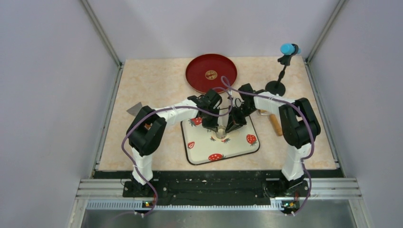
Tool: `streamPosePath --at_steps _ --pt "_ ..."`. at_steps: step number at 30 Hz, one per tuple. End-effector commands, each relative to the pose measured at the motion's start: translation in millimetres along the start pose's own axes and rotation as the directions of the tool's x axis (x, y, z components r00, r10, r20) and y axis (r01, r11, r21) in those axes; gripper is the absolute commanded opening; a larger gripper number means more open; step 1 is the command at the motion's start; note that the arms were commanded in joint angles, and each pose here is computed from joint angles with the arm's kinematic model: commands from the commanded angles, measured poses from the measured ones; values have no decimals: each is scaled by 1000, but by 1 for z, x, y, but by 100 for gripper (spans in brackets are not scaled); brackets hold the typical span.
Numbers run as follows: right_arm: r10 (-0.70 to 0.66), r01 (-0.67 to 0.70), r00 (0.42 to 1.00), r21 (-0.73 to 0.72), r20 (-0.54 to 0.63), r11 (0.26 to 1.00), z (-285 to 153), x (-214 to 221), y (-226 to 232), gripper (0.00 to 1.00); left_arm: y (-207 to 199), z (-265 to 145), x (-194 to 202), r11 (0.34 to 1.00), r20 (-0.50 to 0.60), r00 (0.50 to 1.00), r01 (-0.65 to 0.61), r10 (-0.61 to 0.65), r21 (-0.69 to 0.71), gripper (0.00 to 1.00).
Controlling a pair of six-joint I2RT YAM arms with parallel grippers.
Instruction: Roll out the dumpling wrappers from the dough
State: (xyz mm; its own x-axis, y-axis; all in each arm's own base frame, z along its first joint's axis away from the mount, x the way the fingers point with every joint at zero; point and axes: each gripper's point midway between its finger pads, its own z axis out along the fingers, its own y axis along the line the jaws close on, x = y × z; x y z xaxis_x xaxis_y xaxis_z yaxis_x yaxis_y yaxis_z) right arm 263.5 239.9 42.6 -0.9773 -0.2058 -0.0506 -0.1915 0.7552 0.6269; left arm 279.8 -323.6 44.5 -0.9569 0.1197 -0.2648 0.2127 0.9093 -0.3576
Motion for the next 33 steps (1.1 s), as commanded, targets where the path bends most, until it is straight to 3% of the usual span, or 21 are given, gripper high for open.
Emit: streamPosePath --at_steps 1,33 --pt "-23 31 998 131 -64 991 11 26 -35 0 -3 8 2 999 4 1000 15 -15 30 0" --pt "152 -80 969 334 -193 939 30 95 -83 0 20 35 60 992 -152 981 121 -117 17 0"
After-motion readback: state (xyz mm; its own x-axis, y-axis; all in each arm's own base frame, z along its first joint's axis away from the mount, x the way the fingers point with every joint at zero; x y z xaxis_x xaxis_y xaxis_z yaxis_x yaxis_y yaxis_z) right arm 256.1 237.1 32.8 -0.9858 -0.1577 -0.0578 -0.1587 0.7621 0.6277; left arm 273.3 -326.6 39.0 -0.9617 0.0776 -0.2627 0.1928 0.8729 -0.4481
